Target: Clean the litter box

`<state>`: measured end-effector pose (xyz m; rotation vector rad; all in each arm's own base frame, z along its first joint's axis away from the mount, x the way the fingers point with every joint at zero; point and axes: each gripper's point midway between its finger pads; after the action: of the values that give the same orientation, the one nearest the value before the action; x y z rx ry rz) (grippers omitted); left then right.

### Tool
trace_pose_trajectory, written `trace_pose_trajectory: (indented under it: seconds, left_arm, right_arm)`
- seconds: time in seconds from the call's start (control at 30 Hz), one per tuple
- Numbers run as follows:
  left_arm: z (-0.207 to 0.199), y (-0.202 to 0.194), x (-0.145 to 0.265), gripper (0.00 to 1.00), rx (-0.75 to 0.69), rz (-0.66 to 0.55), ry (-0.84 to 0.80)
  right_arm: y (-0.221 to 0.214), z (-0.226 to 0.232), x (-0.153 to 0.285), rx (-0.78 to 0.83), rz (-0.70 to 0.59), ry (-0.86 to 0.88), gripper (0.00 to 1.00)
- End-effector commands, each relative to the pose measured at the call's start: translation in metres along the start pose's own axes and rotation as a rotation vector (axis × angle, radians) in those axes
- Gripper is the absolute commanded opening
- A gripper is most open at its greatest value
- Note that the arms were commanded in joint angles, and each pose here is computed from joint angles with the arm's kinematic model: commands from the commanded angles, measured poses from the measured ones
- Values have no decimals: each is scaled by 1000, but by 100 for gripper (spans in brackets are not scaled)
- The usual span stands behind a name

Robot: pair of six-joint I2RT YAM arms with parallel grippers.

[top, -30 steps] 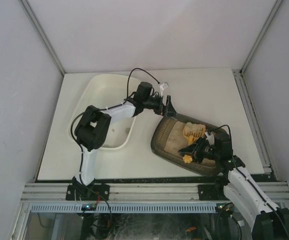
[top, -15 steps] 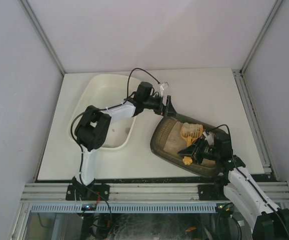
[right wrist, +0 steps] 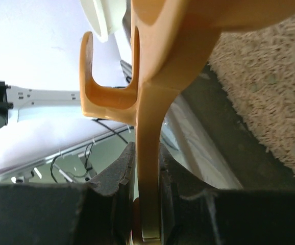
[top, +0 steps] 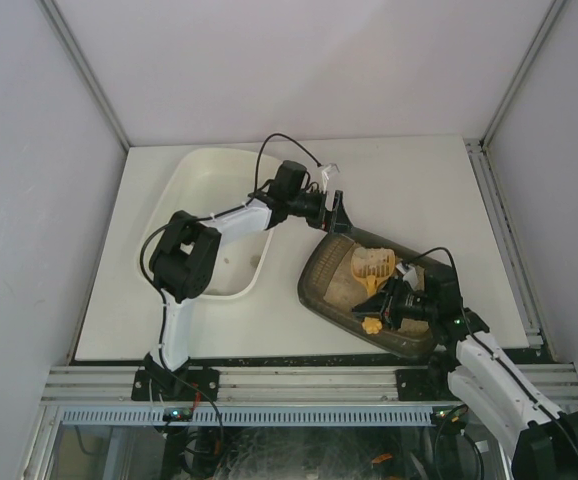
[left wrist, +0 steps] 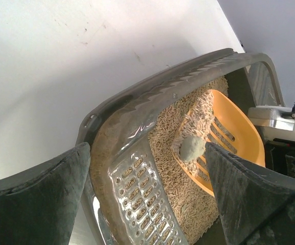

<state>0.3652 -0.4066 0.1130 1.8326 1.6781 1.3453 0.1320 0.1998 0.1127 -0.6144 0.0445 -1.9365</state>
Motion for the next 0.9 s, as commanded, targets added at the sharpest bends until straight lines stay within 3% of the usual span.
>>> trace_pose_trajectory:
  seconds: [0.0, 0.53, 0.87]
  left_arm:
    - [15, -28, 8, 100, 45, 118, 100]
    - [8, -9, 27, 100, 0, 135, 150]
    - [-7, 11, 68, 100, -120, 139, 226]
  right_arm:
    - [-21, 31, 9, 85, 96, 76, 0]
    - [-38, 32, 20, 159, 136, 104, 0]
    - [-48, 22, 28, 219, 150, 96, 0]
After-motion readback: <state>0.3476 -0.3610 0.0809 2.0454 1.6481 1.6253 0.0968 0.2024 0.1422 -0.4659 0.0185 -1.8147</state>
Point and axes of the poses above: each gripper's point midway between its finger pads, its own x axis back along the fingers, its own z axis along the line the jaws close on, y = z × x, and after that the axes turned 13 degrees about -x, right-handed
